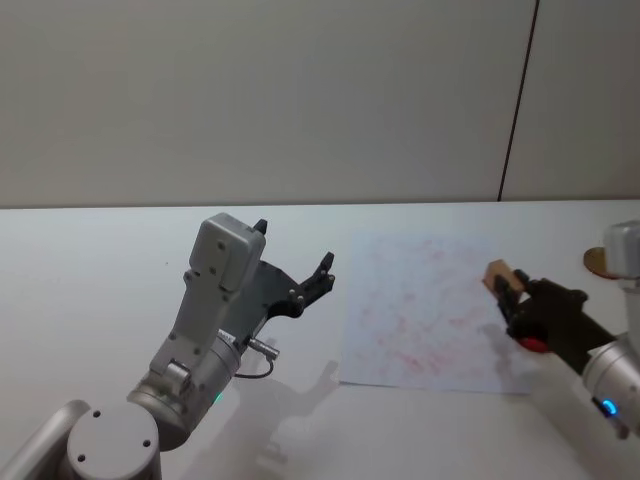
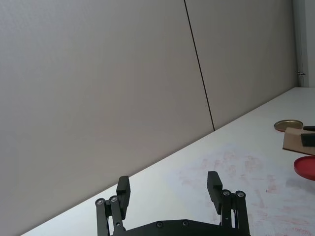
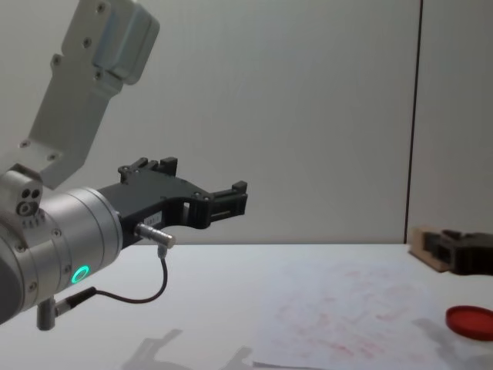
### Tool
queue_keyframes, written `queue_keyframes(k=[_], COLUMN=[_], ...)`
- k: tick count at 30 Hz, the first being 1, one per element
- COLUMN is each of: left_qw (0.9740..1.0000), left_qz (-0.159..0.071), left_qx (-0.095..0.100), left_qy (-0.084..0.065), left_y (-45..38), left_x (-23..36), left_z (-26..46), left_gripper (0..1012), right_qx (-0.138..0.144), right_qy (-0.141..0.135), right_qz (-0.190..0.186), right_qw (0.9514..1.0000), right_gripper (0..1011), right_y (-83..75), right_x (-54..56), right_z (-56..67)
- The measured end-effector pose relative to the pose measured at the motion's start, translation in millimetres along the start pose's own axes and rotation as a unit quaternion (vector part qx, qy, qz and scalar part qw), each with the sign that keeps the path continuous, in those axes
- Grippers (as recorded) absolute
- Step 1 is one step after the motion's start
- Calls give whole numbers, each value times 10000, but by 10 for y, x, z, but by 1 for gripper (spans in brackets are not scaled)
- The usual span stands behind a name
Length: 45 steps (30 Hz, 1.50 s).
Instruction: Use the one hand to pick up the stamp and affix it onto the A4 paper.
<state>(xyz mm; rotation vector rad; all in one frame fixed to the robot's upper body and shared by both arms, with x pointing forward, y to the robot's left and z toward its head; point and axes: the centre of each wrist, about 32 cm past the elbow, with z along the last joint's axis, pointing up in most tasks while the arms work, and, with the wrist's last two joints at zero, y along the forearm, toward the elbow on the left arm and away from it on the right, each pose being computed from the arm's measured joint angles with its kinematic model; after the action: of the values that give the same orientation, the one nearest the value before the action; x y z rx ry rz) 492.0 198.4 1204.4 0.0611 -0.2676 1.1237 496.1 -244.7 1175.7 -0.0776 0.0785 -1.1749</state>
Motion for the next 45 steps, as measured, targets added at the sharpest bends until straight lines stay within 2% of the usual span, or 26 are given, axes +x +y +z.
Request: queue_keyframes(k=[4,18,29,45], left_qw=[10000,10000,10000,10000], left_qz=[0,0,0,0], left_qx=[0,0,0,0], left_qy=[0,0,0,0], left_y=[0,0,0,0], left_x=[0,0,0,0], left_z=[0,0,0,0], left_gripper=[993,993,993,993], right_qx=[-31,-262,-504,-726], right_qy=[-58,-121,-83,-40], right_qz=[-178,-496,-509,-435], right_qw=[9998,9984,9974,9964], right_gripper=[220,219,219,220], right_y=[-12,6,27,14], right_x=[124,370,443,470], right_z=[-6,-102,-192,-279])
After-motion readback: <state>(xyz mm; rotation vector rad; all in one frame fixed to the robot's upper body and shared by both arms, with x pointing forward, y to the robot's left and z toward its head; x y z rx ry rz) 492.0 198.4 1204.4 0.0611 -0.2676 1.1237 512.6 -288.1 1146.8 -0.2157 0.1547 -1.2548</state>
